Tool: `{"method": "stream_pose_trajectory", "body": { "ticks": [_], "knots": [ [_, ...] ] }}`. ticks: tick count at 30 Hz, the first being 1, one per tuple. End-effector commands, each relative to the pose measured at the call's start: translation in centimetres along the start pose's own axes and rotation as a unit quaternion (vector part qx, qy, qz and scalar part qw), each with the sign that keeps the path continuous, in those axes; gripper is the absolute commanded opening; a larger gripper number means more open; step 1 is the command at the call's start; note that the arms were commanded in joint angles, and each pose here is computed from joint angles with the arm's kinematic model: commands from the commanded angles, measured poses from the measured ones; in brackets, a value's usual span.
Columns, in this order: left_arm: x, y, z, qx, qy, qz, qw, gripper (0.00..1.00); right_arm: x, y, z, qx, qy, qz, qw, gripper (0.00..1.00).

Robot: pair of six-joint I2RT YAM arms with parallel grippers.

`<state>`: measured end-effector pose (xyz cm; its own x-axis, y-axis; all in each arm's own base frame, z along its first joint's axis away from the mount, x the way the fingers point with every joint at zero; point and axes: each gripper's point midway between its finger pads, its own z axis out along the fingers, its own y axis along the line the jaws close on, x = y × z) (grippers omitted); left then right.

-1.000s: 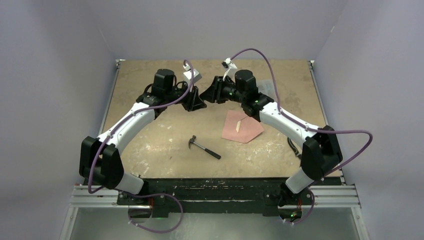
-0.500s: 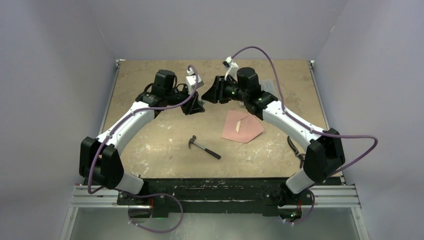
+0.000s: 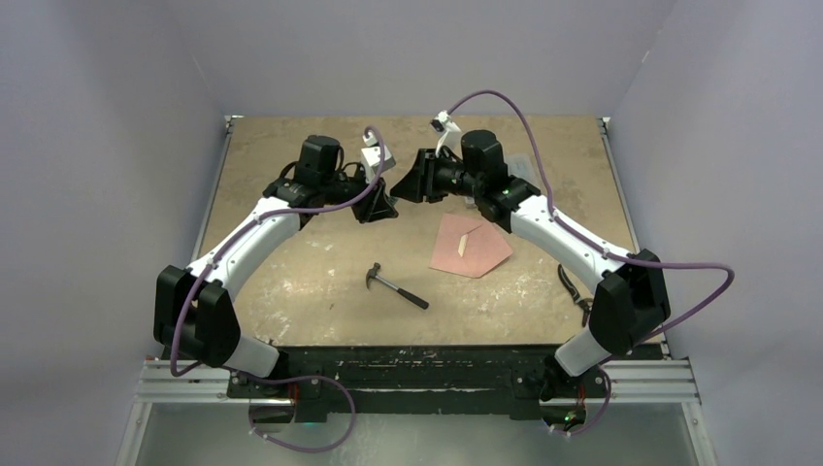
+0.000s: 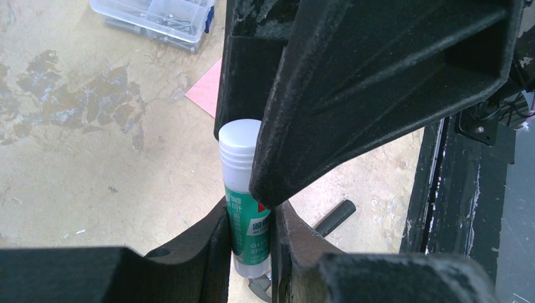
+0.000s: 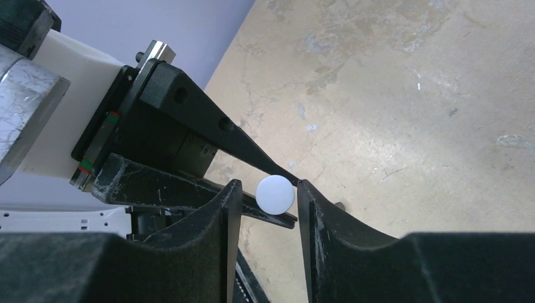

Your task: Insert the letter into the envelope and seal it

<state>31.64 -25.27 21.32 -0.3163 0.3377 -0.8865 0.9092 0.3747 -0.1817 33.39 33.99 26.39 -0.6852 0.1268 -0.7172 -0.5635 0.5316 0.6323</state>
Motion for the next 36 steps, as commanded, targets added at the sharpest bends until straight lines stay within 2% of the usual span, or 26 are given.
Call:
{"method": "stream_pose_trajectory", "body": {
  "ticks": [1, 4, 8, 9, 10, 12, 17, 20, 26, 30, 36],
  "knots": [
    [-1.7, -0.2, -0.6, -0.003, -0.024, 0.026, 0.999, 0.00, -1.5, 2.1, -0.6, -0.035, -0.016, -0.015, 0.999, 0.40],
    [-1.9, -0.3, -0.6, -0.001, -0.028, 0.025, 0.999, 0.00, -1.4, 1.9, -0.4, -0.033, -0.014, -0.013, 0.999, 0.40],
    [-2.0, -0.3, -0.7, -0.002, -0.029, 0.026, 0.999, 0.00, -1.3, 1.7, -0.3, -0.032, -0.013, -0.012, 0.999, 0.33],
    [-2.0, -0.4, -0.7, -0.002, -0.029, 0.026, 0.999, 0.00, -1.3, 1.7, -0.2, -0.031, -0.013, -0.012, 0.999, 0.30],
    [-1.9, -0.4, -0.8, -0.002, -0.028, 0.024, 0.999, 0.00, -1.5, 1.4, -0.2, -0.024, -0.018, -0.011, 0.999, 0.14],
    [-1.8, -0.6, -0.9, -0.002, -0.027, 0.019, 0.999, 0.00, -1.7, 1.1, -0.4, -0.019, -0.021, -0.009, 1.000, 0.01],
    [-0.8, -1.1, -1.2, -0.008, -0.016, -0.017, 1.000, 0.00, -4.9, 0.4, -2.5, -0.011, -0.080, -0.018, 0.997, 0.00],
    [1.7, -1.4, -1.1, -0.011, 0.010, -0.044, 0.999, 0.00, -7.8, -0.7, -5.0, -0.013, -0.118, -0.021, 0.993, 0.00],
    [5.8, -2.2, 0.1, 0.002, 0.049, -0.094, 0.994, 0.00, -12.4, -1.9, -9.5, -0.023, -0.158, -0.045, 0.986, 0.00],
    [7.3, -2.9, 0.7, 0.014, 0.067, -0.106, 0.992, 0.00, -13.4, -2.9, -11.3, -0.026, -0.169, -0.062, 0.983, 0.00],
    [6.8, -3.8, 0.6, 0.042, 0.063, -0.097, 0.992, 0.00, -12.8, -2.8, -12.0, -0.043, -0.155, -0.128, 0.979, 0.00]
  ]
}}
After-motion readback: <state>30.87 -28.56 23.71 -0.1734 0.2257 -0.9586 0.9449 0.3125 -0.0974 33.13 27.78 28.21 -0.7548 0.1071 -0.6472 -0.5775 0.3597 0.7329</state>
